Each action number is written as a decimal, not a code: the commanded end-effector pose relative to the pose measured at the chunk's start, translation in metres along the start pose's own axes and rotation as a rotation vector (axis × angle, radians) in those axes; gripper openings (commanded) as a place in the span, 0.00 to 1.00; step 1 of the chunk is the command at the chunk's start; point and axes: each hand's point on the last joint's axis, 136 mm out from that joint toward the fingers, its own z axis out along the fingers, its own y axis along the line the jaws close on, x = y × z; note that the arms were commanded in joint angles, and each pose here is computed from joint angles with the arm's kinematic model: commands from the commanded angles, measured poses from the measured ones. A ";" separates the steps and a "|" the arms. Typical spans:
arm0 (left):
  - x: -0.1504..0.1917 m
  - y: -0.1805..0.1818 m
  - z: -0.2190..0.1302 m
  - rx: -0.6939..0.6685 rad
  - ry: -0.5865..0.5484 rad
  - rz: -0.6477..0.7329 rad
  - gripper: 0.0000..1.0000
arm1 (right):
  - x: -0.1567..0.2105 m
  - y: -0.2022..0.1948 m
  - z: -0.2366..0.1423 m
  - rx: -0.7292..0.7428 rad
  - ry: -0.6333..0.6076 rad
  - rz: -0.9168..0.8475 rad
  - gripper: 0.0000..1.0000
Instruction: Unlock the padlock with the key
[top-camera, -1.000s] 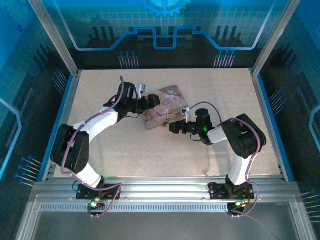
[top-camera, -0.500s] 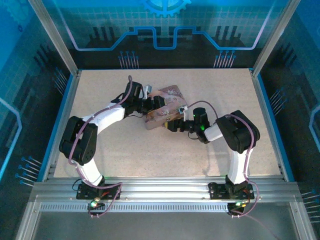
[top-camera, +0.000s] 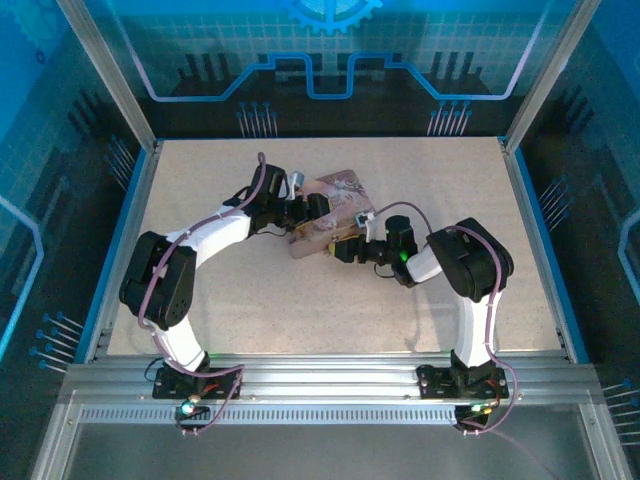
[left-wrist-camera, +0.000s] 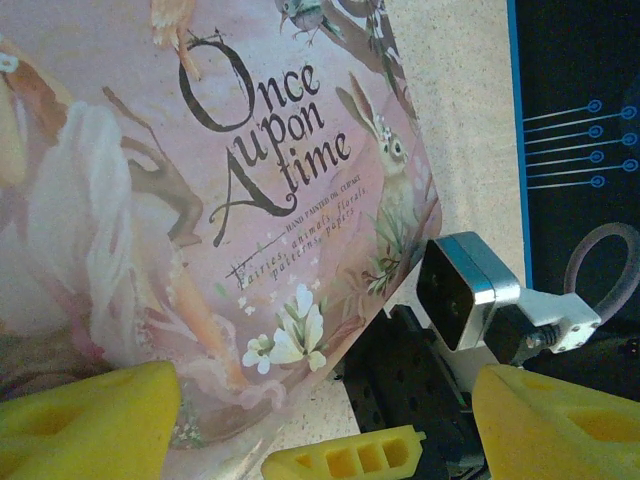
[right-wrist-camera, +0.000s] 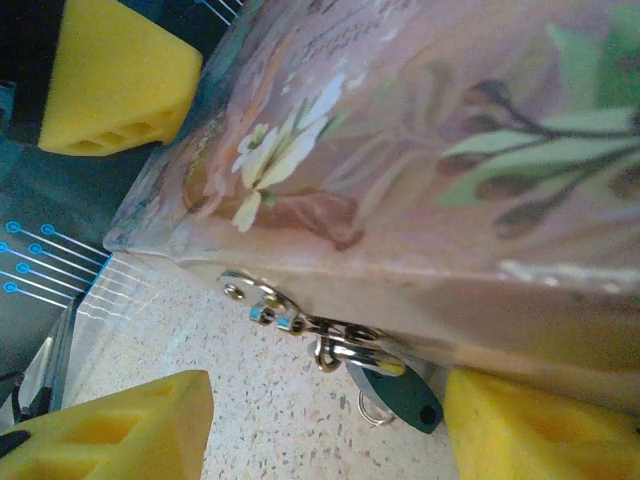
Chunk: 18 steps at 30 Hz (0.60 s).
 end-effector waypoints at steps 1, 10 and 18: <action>0.010 0.004 0.007 -0.002 0.037 0.008 0.77 | -0.010 0.015 0.006 -0.066 -0.027 -0.052 0.61; 0.010 0.004 0.008 0.000 0.039 0.005 0.76 | -0.011 0.020 0.009 -0.104 -0.029 -0.061 0.54; 0.011 0.004 0.009 0.000 0.038 0.001 0.75 | -0.007 0.017 0.010 -0.096 -0.019 -0.054 0.45</action>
